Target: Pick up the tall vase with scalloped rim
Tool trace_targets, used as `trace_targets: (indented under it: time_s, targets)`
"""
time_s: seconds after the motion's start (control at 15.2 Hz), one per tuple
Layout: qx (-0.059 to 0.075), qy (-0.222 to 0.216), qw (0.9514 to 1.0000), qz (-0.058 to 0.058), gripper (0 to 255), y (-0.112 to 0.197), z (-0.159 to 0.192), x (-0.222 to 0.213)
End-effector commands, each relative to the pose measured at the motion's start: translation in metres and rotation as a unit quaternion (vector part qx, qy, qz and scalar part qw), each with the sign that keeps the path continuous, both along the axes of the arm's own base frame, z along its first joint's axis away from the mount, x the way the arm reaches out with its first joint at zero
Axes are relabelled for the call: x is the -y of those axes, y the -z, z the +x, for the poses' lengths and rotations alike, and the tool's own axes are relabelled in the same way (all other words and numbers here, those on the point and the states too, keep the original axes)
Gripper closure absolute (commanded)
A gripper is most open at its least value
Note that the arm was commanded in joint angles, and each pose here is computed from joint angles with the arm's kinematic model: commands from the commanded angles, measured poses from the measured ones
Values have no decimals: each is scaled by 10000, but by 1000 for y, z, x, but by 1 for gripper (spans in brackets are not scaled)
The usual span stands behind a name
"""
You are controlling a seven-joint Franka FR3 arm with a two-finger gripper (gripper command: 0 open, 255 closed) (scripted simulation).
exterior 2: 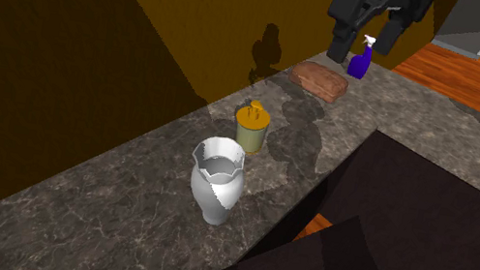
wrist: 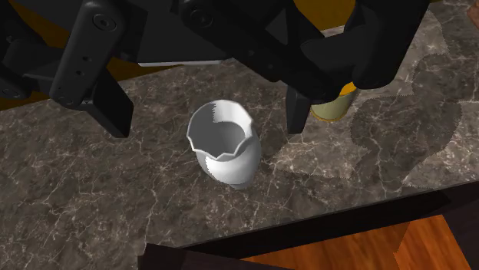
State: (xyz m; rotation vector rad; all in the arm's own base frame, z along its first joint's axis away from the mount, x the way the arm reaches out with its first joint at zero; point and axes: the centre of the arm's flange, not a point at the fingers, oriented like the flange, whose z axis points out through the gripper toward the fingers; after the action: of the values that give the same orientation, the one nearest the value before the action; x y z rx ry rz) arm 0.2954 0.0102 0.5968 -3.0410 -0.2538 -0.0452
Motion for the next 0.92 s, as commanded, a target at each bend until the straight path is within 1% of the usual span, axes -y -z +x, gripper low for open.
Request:
trace_targets:
  time_s: [0.0,0.4,0.86]
  targets:
    - [0,0,10000,0,0,0,0,0]
    - [115,134,9995,262,0,72,31,2]
    - [248,291,9977,566,0,155,69,1]
